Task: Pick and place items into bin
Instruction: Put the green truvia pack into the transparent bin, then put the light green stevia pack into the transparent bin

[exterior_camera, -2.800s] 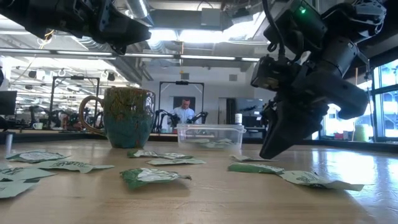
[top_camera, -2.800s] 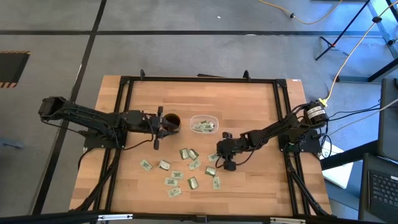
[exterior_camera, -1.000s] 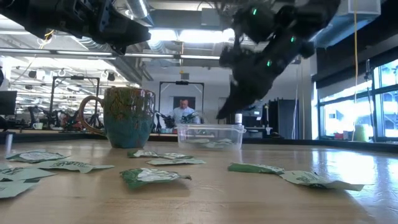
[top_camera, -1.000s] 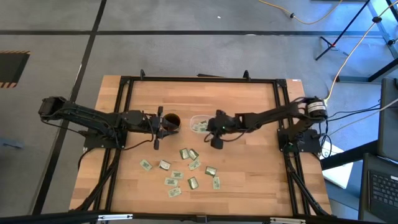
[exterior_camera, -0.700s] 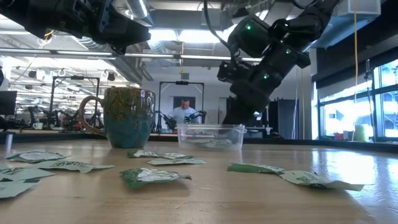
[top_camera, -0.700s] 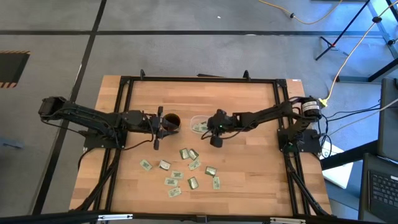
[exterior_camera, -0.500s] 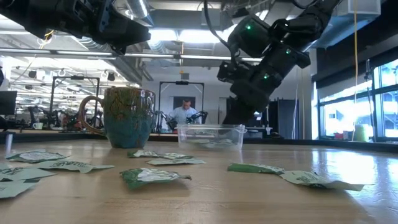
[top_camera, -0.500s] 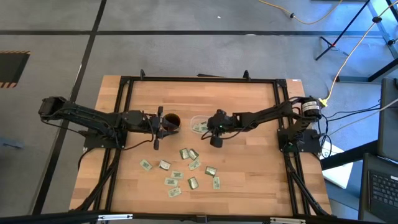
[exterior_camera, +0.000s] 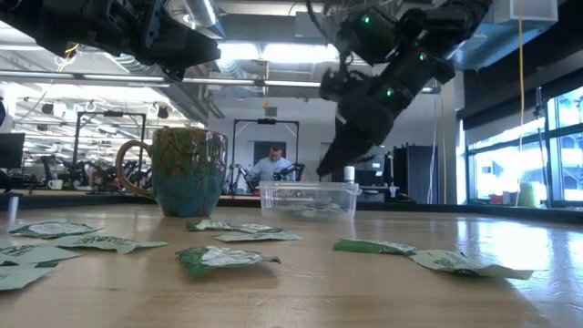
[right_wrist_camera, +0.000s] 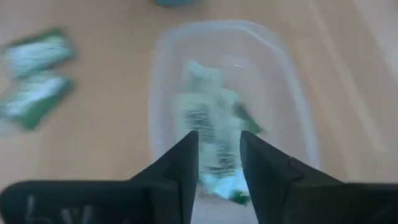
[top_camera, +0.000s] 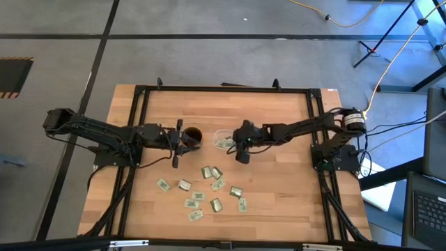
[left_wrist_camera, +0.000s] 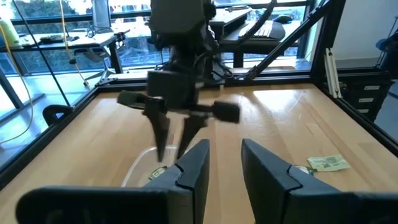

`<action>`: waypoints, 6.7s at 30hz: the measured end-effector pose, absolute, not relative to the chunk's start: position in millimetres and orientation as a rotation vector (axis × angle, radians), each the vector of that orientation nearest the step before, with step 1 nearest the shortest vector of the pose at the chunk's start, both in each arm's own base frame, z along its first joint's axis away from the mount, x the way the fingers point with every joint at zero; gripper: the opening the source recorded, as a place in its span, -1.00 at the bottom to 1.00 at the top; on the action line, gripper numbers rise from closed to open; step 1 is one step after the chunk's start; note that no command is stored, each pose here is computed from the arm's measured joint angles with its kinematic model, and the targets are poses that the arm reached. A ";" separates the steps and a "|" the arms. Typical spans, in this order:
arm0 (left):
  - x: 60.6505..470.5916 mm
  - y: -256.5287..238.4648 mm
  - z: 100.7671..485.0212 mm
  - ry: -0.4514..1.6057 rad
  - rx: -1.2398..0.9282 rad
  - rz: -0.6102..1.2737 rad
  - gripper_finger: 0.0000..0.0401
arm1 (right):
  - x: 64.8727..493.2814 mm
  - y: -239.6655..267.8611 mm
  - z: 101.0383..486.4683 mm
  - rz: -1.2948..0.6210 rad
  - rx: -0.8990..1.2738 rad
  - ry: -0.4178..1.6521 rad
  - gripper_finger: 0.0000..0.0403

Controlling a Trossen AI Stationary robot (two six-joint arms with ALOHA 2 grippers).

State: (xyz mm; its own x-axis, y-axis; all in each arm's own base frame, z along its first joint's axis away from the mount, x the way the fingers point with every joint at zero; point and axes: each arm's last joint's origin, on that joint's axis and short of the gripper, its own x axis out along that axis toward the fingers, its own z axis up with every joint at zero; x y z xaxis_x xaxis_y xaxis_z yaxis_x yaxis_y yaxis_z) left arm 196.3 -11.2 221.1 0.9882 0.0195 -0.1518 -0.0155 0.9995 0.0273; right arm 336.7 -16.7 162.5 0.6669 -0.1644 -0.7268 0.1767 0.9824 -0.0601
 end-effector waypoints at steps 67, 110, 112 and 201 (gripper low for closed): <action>195.9 -11.2 218.6 0.177 0.028 0.017 -0.56 | 346.2 65.2 194.5 -0.033 -0.201 0.713 -0.95; 195.9 -11.3 218.7 0.176 0.027 0.017 -0.56 | 338.2 -14.0 169.4 -0.335 0.053 0.904 -0.77; 195.9 -11.2 218.7 0.176 0.027 0.017 -0.56 | 338.2 -14.3 169.4 -0.337 0.056 0.904 -0.67; 196.0 -11.1 219.0 0.174 0.028 0.020 -0.56 | 321.9 134.2 104.6 -0.342 0.031 0.895 -1.00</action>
